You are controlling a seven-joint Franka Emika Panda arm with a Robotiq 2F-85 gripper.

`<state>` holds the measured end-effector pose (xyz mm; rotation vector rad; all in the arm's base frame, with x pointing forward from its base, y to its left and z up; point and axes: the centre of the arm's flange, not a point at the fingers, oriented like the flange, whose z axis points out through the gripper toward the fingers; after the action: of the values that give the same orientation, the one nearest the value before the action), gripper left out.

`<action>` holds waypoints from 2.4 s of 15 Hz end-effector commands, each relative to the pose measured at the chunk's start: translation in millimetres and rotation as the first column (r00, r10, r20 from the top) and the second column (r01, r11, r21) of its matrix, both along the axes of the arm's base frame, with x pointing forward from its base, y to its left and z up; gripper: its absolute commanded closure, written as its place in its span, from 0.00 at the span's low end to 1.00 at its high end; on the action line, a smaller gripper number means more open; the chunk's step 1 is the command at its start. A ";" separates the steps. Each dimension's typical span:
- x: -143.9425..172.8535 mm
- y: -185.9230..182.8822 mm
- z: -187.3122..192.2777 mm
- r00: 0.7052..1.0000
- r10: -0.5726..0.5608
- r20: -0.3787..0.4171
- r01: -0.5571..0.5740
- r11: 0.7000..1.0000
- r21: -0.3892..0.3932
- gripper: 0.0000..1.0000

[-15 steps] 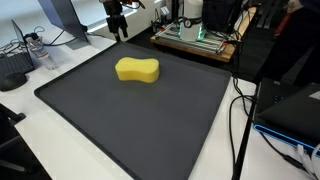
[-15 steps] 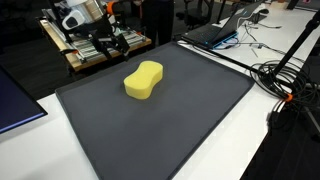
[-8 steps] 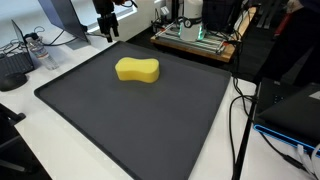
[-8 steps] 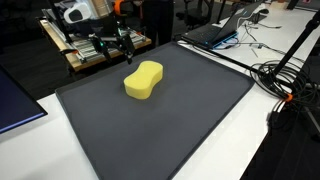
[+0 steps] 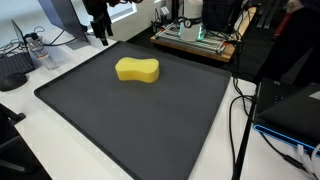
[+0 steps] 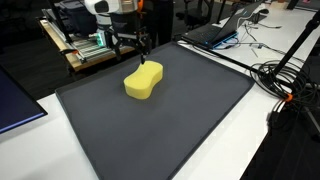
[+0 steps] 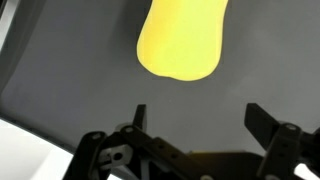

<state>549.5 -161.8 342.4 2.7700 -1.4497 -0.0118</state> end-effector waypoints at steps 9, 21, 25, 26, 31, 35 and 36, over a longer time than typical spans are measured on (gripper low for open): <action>11.2 103.9 8.3 0.982 -0.080 -0.172 0.075 0.996 -0.038 0.00; -59.9 167.9 -46.5 0.961 -0.256 -0.103 0.245 0.964 -0.108 0.00; -84.0 189.6 -48.9 0.959 -0.283 -0.005 0.277 0.944 -0.176 0.00; -89.8 195.3 -48.1 0.958 -0.286 0.024 0.285 0.938 -0.196 0.00; -108.6 218.6 -43.8 0.953 -0.290 0.083 0.302 0.908 -0.292 0.00; -126.4 227.4 -39.6 0.979 -0.198 0.049 0.203 0.927 -0.314 0.00; -130.6 226.4 -37.1 0.984 -0.175 0.039 0.178 0.933 -0.314 0.00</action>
<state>441.1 65.4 292.7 2.3451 -1.6298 0.1972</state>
